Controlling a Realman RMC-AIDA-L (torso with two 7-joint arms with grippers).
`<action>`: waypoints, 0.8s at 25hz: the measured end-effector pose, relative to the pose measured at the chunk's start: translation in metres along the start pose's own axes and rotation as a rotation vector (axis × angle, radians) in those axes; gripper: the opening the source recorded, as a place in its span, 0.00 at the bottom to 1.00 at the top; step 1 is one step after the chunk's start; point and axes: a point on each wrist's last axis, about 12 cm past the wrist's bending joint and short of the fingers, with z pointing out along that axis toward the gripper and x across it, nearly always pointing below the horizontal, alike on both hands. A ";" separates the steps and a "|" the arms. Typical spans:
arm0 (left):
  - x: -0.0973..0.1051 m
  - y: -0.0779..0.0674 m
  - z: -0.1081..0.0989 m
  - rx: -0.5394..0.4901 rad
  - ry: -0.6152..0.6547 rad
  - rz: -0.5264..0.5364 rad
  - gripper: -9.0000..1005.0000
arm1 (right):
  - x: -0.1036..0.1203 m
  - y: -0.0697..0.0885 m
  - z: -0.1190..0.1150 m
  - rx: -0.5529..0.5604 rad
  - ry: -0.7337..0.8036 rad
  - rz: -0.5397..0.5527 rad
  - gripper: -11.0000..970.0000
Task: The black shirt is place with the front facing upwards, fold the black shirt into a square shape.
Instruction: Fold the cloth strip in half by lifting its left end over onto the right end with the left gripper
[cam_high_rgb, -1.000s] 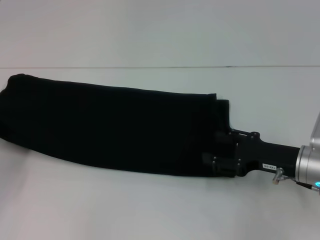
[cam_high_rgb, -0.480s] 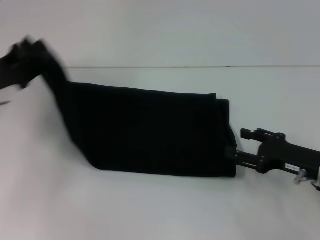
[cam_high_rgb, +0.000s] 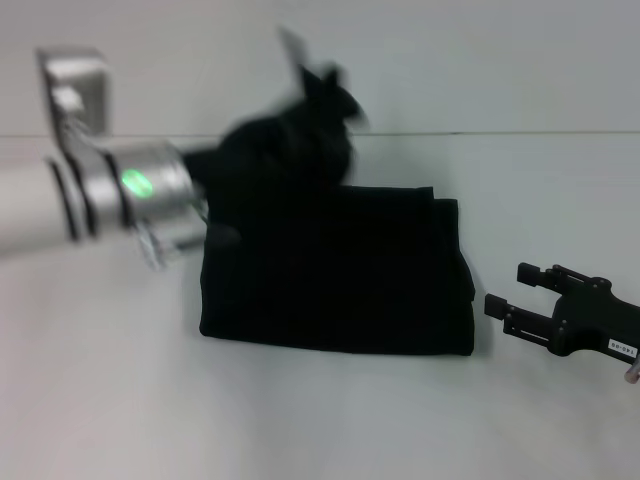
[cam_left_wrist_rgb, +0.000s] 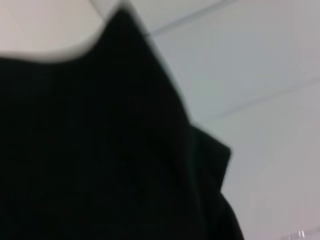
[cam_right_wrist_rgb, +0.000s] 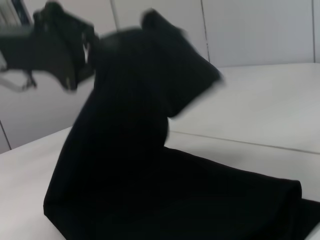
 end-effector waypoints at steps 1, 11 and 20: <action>0.014 0.003 0.010 -0.001 0.023 -0.005 0.06 | 0.001 0.000 -0.001 0.002 0.001 0.001 0.80; 0.077 0.031 0.037 -0.006 0.045 -0.075 0.06 | 0.004 0.005 0.017 0.015 0.029 0.010 0.80; 0.075 0.026 0.040 0.020 0.060 -0.063 0.06 | -0.018 0.006 0.066 0.018 0.056 0.011 0.79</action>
